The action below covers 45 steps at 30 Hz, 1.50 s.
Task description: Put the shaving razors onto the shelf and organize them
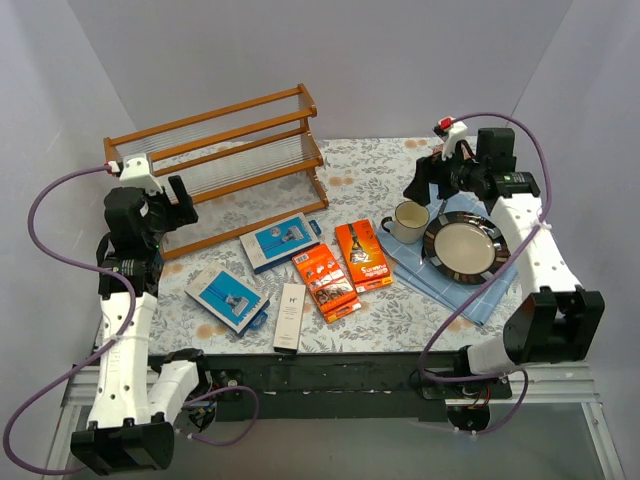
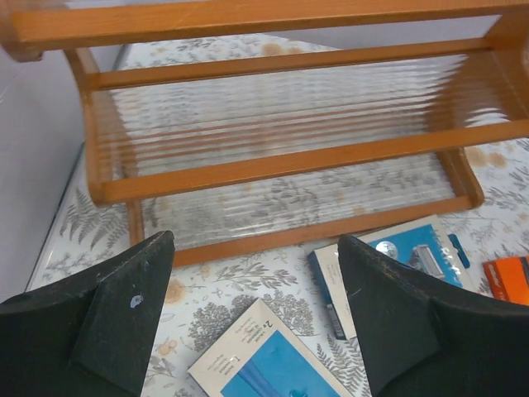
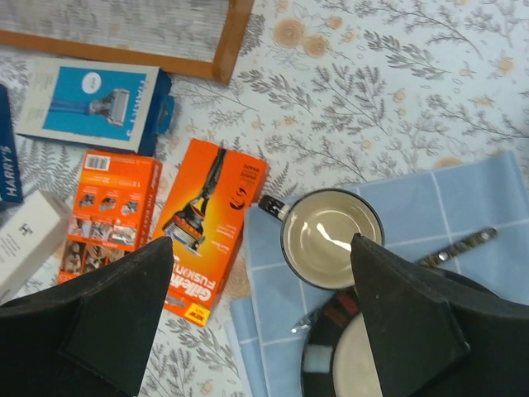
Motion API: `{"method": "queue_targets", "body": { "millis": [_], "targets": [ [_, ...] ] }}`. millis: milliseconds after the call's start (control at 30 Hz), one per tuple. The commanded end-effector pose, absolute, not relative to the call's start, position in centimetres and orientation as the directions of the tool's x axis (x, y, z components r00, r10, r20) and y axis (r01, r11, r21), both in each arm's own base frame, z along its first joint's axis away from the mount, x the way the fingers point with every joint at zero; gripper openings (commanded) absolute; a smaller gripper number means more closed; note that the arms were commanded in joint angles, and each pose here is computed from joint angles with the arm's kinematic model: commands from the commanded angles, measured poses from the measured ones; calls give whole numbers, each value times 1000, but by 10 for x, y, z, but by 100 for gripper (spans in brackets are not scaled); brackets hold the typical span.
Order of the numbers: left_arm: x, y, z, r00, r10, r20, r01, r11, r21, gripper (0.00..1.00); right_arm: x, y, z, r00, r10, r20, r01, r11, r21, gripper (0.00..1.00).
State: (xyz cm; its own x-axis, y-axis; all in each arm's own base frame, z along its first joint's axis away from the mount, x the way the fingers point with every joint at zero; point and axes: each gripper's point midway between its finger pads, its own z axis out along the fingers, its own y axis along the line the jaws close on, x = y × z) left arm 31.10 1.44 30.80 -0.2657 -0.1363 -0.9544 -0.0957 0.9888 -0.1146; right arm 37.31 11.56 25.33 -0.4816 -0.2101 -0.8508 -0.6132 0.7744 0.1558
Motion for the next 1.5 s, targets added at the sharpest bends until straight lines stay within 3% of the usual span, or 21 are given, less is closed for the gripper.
{"method": "queue_targets", "body": {
  "millis": [0, 67, 367, 933, 1233, 1300, 1467],
  "targets": [
    [295, 39, 313, -255, -179, -950, -236, 965, -118, 78, 391, 154, 279, -442, -132, -887, -701, 668, 250, 95],
    [293, 50, 307, -255, -192, -948, -296, 949, -112, 73, 399, 171, 278, -442, -131, -887, -728, 630, 270, 95],
    [290, 123, 252, -300, -413, -860, -613, 774, -158, 71, 427, 241, 280, -443, -130, -887, -791, 522, 319, 94],
    [323, 145, 219, -293, -346, -891, -560, 818, -133, 64, 535, 336, 243, -382, -104, -918, -768, 588, 254, 92],
    [338, 138, 197, -326, -369, -870, -514, 842, -164, 51, 549, 362, 197, -408, -131, -903, -746, 619, 247, 92],
    [346, 136, 196, -327, -368, -870, -491, 853, -176, 51, 553, 363, 194, -406, -131, -904, -739, 629, 241, 89],
    [366, 136, 192, -334, -358, -872, -450, 873, -186, 49, 566, 358, 180, -406, -142, -903, -709, 672, 213, 67]
  ]
}}
